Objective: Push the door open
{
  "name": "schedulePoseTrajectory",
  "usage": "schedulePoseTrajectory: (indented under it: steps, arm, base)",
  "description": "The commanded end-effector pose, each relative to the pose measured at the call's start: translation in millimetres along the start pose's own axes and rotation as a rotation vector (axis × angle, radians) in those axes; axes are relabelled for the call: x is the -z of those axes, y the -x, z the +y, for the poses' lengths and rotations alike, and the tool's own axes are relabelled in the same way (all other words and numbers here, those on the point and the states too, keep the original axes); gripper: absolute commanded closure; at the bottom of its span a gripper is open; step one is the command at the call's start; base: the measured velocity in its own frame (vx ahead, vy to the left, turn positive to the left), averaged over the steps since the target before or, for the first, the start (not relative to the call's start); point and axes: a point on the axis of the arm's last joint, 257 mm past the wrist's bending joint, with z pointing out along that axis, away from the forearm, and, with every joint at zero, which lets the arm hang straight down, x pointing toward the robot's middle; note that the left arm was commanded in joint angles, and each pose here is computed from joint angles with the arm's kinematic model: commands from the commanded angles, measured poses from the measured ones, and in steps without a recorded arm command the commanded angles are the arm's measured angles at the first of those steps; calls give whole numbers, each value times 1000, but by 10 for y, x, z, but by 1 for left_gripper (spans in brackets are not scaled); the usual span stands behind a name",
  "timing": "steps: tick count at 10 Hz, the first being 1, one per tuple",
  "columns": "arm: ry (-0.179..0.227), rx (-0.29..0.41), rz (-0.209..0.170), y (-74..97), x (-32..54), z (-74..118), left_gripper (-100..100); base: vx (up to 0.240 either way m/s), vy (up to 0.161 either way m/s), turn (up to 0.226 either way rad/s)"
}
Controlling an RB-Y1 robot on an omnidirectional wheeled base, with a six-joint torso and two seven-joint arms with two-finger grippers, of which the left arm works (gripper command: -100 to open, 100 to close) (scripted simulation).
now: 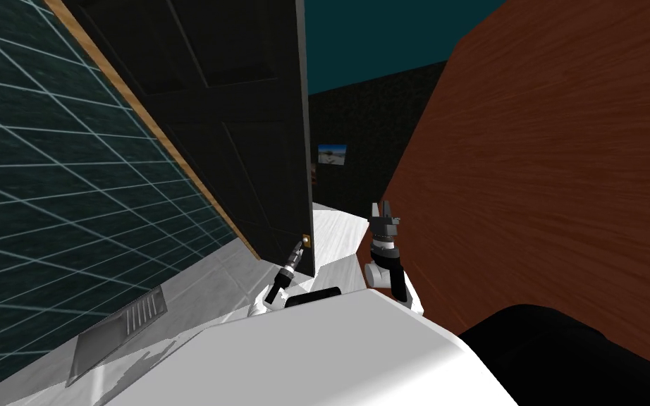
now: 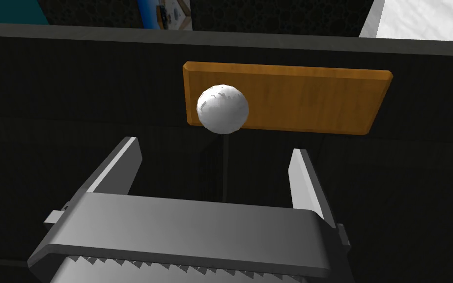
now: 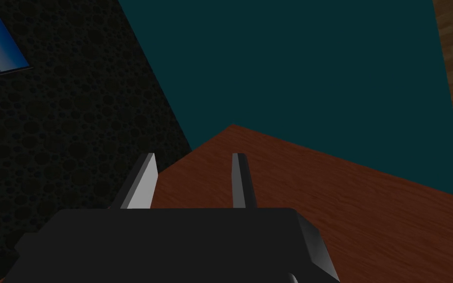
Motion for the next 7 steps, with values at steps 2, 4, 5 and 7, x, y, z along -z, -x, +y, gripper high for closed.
schedulePoseTrajectory:
  steps: [2, 4, 5, 7]
  arm:
    - [-5, 2, -6, -8, 1, -5, -100]
    - [-5, 3, -7, -11, 0, -6, -100]
    - [-5, 3, -7, -11, 0, -6, 100]
    - [-5, 3, -7, -11, 0, -6, 100]
  base:
    - [175, -80, -24]
    - [143, -40, -5]
    - [-23, 1, -1]
    - [-26, 8, -9]
